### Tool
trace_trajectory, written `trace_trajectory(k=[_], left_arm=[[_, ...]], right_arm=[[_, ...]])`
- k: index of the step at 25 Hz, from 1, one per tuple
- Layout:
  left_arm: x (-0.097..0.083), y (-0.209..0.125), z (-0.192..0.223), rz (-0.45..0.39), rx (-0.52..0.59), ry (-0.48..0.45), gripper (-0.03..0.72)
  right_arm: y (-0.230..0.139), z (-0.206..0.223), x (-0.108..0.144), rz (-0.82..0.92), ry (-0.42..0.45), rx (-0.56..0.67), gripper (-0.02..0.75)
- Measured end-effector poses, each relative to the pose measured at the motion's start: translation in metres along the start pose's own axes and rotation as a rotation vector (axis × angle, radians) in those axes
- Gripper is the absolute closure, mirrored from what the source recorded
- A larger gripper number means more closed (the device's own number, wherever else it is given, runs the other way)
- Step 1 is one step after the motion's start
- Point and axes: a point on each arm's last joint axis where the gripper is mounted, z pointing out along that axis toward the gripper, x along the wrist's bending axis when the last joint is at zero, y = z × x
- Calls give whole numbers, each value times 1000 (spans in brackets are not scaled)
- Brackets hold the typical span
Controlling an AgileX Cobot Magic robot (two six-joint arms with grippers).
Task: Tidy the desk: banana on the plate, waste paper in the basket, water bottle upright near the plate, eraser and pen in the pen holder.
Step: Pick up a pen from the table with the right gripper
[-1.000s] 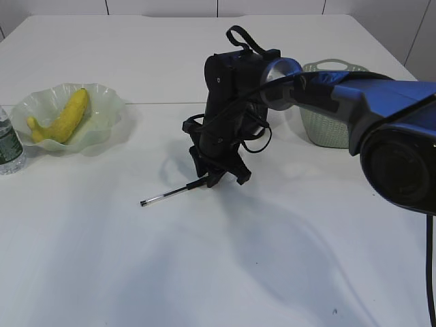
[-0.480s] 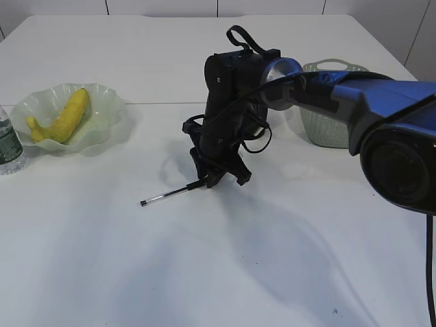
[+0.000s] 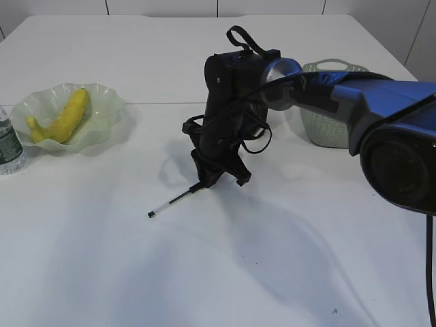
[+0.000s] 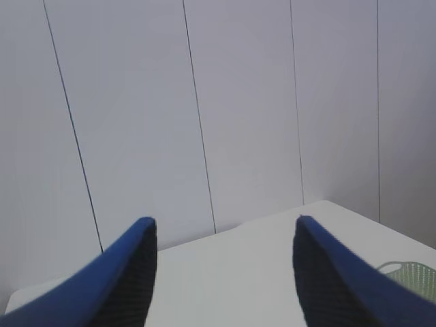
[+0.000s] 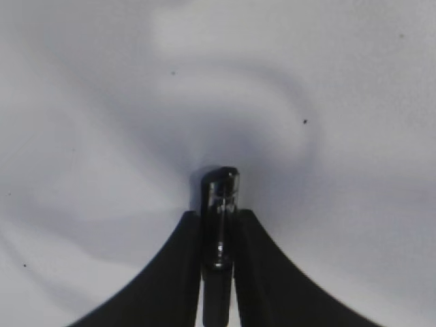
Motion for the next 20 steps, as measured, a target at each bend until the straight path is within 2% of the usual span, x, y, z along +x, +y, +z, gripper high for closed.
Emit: trace_trajectory(k=[11,20], left_arm=[[1,0,1,-1,-1,5,246],[1,0,1,-1,-2,7,246]], right_arm=[[1,-1,0,-5,1,-6,627],[14,-22,14,-75,53,-157,631]])
